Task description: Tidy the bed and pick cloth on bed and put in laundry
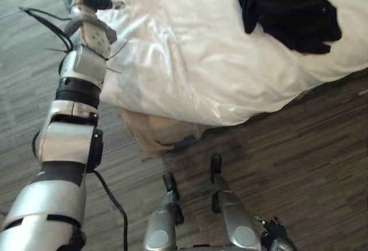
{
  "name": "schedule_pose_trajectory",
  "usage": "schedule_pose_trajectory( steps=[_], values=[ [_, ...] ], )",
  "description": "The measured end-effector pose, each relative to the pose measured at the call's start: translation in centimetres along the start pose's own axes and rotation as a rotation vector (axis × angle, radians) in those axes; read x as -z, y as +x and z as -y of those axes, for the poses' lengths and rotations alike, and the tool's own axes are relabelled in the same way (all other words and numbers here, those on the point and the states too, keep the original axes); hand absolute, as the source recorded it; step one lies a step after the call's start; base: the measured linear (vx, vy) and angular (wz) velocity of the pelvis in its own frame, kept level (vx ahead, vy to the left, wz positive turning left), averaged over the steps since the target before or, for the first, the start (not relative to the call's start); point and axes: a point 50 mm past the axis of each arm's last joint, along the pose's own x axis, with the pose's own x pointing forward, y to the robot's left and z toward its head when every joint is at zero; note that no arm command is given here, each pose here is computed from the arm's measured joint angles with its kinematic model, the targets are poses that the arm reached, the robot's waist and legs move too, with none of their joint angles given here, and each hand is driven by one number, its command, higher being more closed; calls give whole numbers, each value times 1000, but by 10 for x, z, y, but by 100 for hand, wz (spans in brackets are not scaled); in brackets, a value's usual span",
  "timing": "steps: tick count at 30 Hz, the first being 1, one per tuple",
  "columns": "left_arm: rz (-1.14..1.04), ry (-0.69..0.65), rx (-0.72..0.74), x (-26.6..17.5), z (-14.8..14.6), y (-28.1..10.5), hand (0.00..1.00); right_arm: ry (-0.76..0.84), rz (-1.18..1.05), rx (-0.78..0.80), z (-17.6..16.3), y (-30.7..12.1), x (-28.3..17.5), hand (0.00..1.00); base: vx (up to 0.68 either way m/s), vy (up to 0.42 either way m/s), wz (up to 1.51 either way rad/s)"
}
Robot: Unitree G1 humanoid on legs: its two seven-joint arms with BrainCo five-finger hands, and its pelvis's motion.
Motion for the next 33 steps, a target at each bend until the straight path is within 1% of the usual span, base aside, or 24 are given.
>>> schedule_pose_trajectory(
  steps=[2,3,7,9,11,17,19,20,22,23,25,26,28,29,30,31,33],
  values=[
    [-12,5,30,3,4,-1,0,8,11,-9,-3,0,-2,0,35,48,0],
    [-19,5,62,4,8,-2,100,20,10,-10,-3,-1,-2,0,32,44,2],
    [2,14,133,-2,18,-4,100,22,18,-14,-4,-1,-3,0,31,39,3],
    [34,18,220,-9,32,-9,100,16,20,-14,-3,-2,-2,0,16,17,1],
    [58,28,277,-9,39,-13,100,18,37,-16,-3,-2,-5,0,0,0,0],
    [147,126,470,3,64,-37,100,23,79,-30,-5,-1,-15,0,1,17,-4],
    [152,139,565,17,78,-55,100,16,69,-45,-4,-1,-15,0,7,1,2],
    [149,142,590,22,82,-61,100,12,63,-45,-3,-1,-14,0,17,5,6],
    [104,149,709,50,97,-88,100,3,52,-53,-3,-1,-13,0,37,16,2],
    [90,152,737,58,100,-96,100,1,52,-61,-3,0,-14,0,38,22,-2],
    [7,150,856,92,110,-132,100,-7,47,-68,-4,-1,-13,0,25,19,-9],
    [-20,148,890,102,112,-143,100,-9,45,-67,-3,-1,-12,0,12,16,-11],
    [-122,156,1021,138,116,-192,100,-31,30,-60,6,-2,-6,0,1,7,-3],
    [-157,156,1056,148,116,-205,100,-43,28,-60,8,-2,-5,0,28,11,4],
    [-230,164,1122,167,113,-234,100,-58,20,-51,13,-2,-2,0,42,8,9],
    [-292,167,1178,181,110,-261,0,-73,12,-38,19,-3,0,0,36,7,11],
    [-392,157,1241,201,100,-300,0,-85,2,-21,28,-3,2,0,29,10,7]
  ],
)
